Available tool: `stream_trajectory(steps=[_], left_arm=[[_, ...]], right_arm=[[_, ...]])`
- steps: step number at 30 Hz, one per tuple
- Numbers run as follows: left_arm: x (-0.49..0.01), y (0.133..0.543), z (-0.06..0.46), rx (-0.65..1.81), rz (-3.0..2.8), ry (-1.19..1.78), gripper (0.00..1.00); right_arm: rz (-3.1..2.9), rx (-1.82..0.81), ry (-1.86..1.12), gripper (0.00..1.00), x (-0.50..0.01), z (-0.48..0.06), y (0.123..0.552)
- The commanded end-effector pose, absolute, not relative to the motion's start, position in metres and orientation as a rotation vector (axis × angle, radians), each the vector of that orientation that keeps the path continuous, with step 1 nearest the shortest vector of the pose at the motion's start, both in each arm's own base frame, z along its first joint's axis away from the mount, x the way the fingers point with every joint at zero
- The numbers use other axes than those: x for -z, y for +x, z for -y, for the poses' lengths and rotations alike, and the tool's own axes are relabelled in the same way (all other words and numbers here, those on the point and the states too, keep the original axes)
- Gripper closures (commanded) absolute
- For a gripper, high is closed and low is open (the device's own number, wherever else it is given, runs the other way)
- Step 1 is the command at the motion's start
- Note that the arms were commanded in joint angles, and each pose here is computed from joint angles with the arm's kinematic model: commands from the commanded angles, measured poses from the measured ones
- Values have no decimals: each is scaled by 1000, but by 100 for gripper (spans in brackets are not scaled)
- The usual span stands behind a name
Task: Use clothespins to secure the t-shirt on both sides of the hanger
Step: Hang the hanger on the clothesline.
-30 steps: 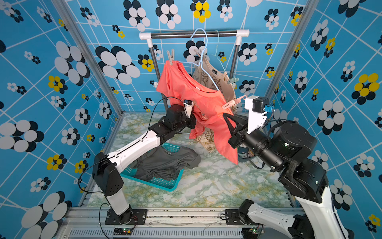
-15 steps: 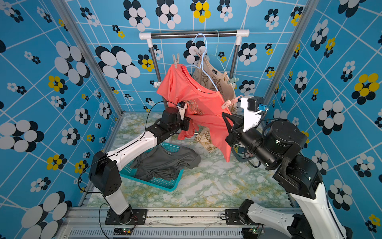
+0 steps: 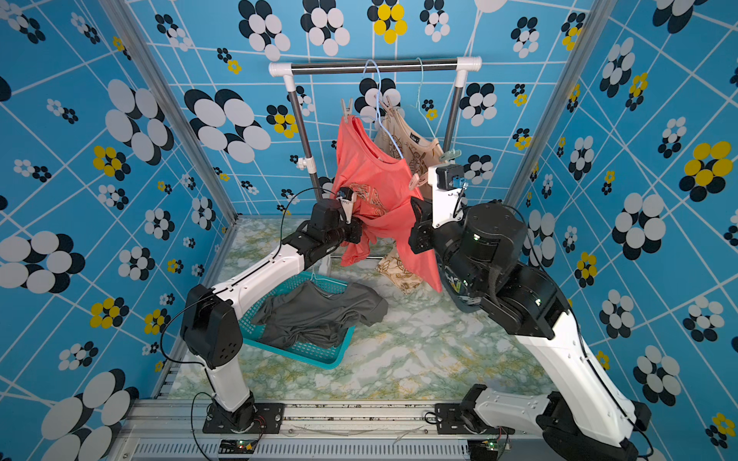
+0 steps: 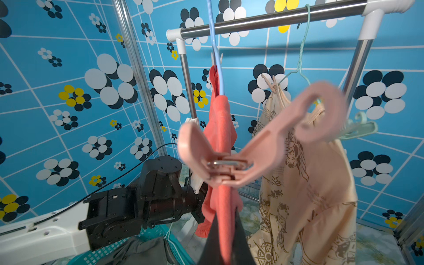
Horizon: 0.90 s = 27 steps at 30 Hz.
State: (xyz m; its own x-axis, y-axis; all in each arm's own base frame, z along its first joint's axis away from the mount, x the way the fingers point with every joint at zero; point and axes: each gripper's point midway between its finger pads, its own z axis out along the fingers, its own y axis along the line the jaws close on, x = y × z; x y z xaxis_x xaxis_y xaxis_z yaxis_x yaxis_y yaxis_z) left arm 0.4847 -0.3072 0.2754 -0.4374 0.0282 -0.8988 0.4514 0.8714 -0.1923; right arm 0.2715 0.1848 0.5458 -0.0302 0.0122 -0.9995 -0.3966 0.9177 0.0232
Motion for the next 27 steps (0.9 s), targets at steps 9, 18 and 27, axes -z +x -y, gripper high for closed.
stream_trajectory(steps=[9, 18, 27], left_arm=[[-289, 508, 325, 511, -1981, 404, 100], [-286, 511, 325, 494, -1983, 411, 100], [-280, 511, 324, 481, -1996, 418, 100]], right_arm=[[-1492, -354, -239, 100, -611, -198, 327], [-1583, -555, -181, 100, -588, -212, 392], [-1683, -657, -211, 100, -544, -251, 431]])
